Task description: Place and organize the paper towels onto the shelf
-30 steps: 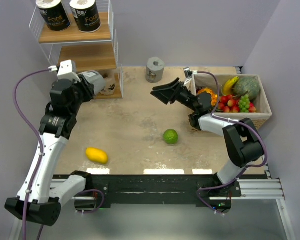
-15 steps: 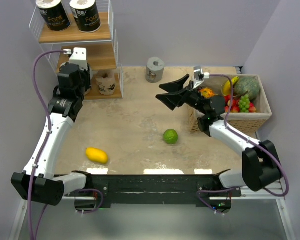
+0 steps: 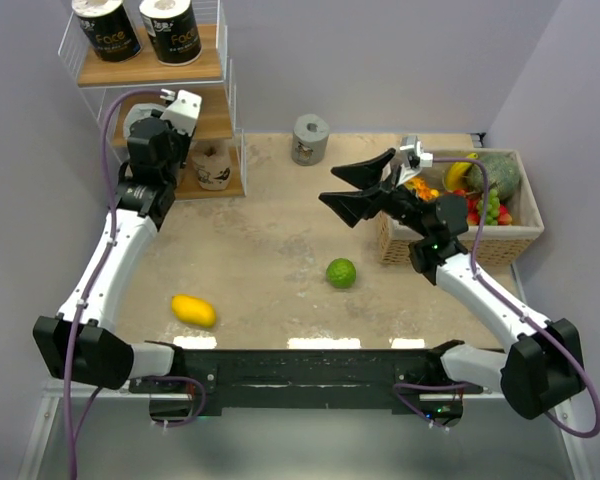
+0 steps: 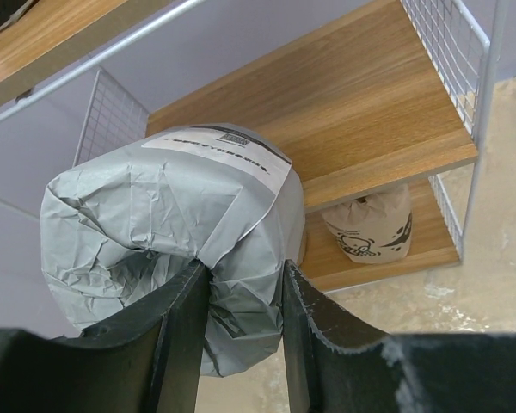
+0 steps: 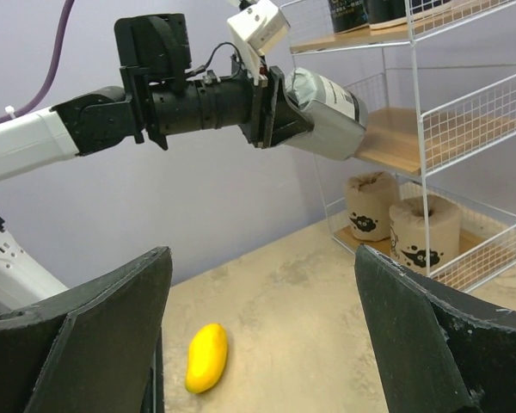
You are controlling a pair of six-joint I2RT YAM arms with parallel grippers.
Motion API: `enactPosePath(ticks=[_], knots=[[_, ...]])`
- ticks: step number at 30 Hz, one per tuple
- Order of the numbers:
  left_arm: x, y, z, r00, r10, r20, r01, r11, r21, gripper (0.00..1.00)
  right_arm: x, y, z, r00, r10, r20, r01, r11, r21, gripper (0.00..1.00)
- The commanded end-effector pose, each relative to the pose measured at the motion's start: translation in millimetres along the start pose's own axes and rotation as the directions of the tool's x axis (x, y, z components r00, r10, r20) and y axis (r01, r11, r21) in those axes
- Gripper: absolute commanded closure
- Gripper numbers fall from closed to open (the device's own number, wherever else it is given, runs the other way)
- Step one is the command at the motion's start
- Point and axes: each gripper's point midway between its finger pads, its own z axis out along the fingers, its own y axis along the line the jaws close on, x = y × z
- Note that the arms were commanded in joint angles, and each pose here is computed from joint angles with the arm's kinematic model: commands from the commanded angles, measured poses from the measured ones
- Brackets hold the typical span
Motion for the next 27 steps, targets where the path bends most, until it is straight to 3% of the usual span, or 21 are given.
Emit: enactPosePath(ticks=[1, 13, 27], knots=[[-44.6, 25.1, 3.1, 0.987, 0.065, 0.148, -0.053, 0.995, -0.089, 0.6, -11.0, 2.8, -1.9, 0.998, -0.058, 0.021, 0.058, 0.998, 0.023, 0.09], [-34.1, 26.6, 26.5, 0.985, 0.131, 0.113, -0.118, 0.986, -0.114, 0.56, -30.5, 11.7, -6.7, 0.993, -0.108, 0.044, 0.105, 0.993, 0.056, 0.09], [-46.8, 48.2, 43.0, 0.967, 0.211, 0.14, -0.173, 0.954, -0.245, 0.66, -37.7, 15.5, -10.3, 0.988, -0.155, 0.024, 0.152, 0.985, 0.08, 0.09]])
